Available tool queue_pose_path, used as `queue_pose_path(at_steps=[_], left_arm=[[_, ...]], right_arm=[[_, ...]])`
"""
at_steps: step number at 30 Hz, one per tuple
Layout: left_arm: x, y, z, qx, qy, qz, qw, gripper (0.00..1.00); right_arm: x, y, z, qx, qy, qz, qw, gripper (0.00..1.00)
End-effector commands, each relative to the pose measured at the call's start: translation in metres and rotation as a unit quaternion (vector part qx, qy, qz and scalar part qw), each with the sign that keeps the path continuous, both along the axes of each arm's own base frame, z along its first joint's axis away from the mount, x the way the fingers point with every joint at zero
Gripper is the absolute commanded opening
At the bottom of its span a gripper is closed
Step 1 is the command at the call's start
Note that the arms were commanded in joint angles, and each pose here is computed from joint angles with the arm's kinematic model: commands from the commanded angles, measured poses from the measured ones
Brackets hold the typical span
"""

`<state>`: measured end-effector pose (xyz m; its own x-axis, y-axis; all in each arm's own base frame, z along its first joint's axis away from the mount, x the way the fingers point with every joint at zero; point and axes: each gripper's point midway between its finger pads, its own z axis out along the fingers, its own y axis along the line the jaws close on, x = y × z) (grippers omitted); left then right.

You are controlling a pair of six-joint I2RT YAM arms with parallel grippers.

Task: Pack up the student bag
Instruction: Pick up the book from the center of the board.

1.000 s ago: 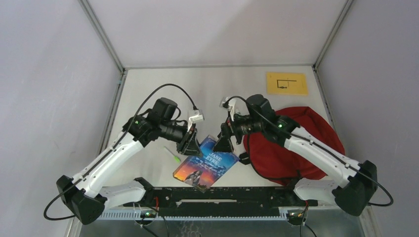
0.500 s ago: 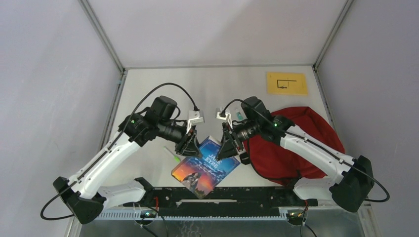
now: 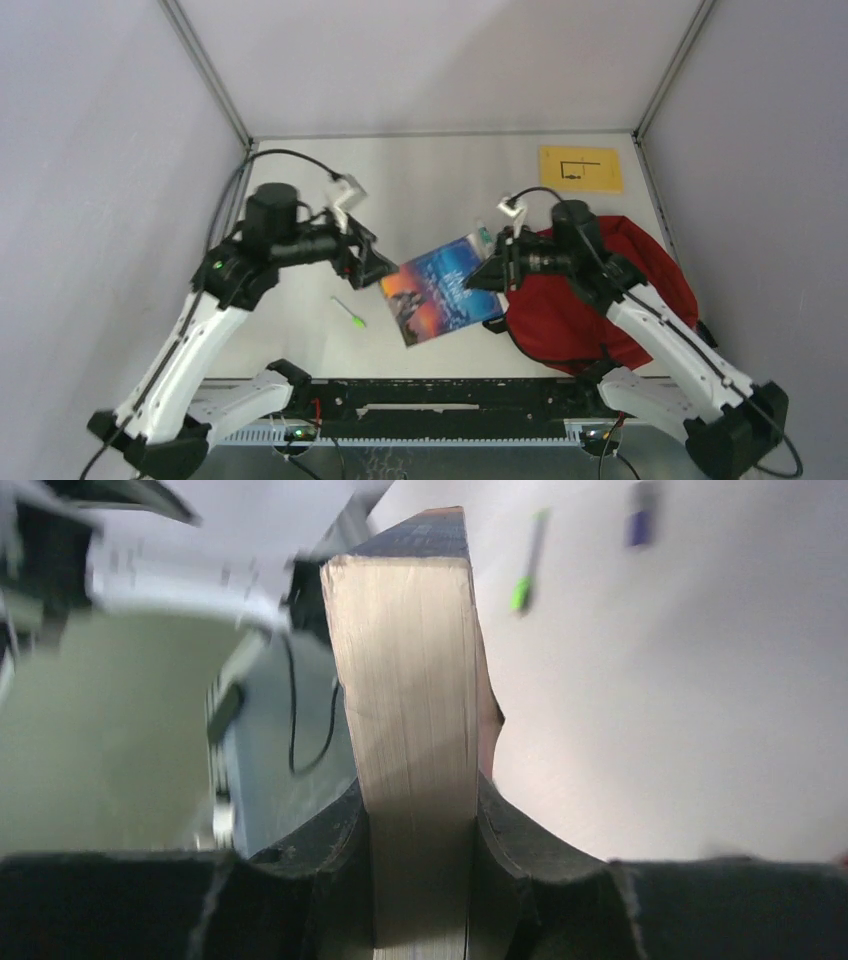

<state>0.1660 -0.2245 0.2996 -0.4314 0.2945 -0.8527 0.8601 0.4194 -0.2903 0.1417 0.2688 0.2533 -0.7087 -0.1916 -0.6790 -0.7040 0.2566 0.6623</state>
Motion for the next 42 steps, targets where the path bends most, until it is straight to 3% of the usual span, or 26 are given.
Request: queue_pose_path(at_steps=[1,5,7,10,15,18,26,35,38,42], left_arm=[[0.040,0.036,0.077,-0.114,-0.099,0.171,0.973,0.97],[0.055,0.051,0.071,-0.177,-0.130,0.248,0.944,1.00],[0.064,0.060,0.057,-0.200,-0.103,0.298,0.928,1.00],[0.063,0.047,0.028,-0.216,0.016,0.276,0.936,1.00],[0.062,0.038,0.004,-0.300,0.120,0.260,0.910,1.00],[0.057,0.032,0.003,-0.338,0.149,0.227,0.901,1.00],[0.052,0.019,-0.004,-0.353,0.191,0.175,0.899,1.00],[0.035,0.013,0.008,-0.442,0.238,0.097,0.859,0.99],[0.032,0.014,0.013,-0.459,0.238,0.086,0.852,0.86],[0.036,0.014,0.013,-0.464,0.250,0.086,0.846,0.36]], right_arm=[[0.038,-0.021,0.072,0.139,-0.017,-0.129,0.982,0.00],[0.058,-0.034,0.080,0.195,0.026,-0.169,0.966,0.00],[0.064,-0.036,0.083,0.219,0.042,-0.173,0.959,0.00],[0.066,-0.037,0.087,0.244,0.059,-0.164,0.954,0.00],[0.062,-0.036,0.092,0.262,0.055,-0.144,0.953,0.00],[0.059,-0.036,0.096,0.267,0.050,-0.138,0.952,0.00],[0.054,-0.031,0.103,0.291,0.049,-0.109,0.949,0.00],[0.055,-0.018,0.112,0.340,0.070,-0.073,0.935,0.00],[0.061,-0.011,0.103,0.335,0.084,-0.076,0.936,0.00],[0.069,-0.005,0.090,0.322,0.098,-0.085,0.938,0.00]])
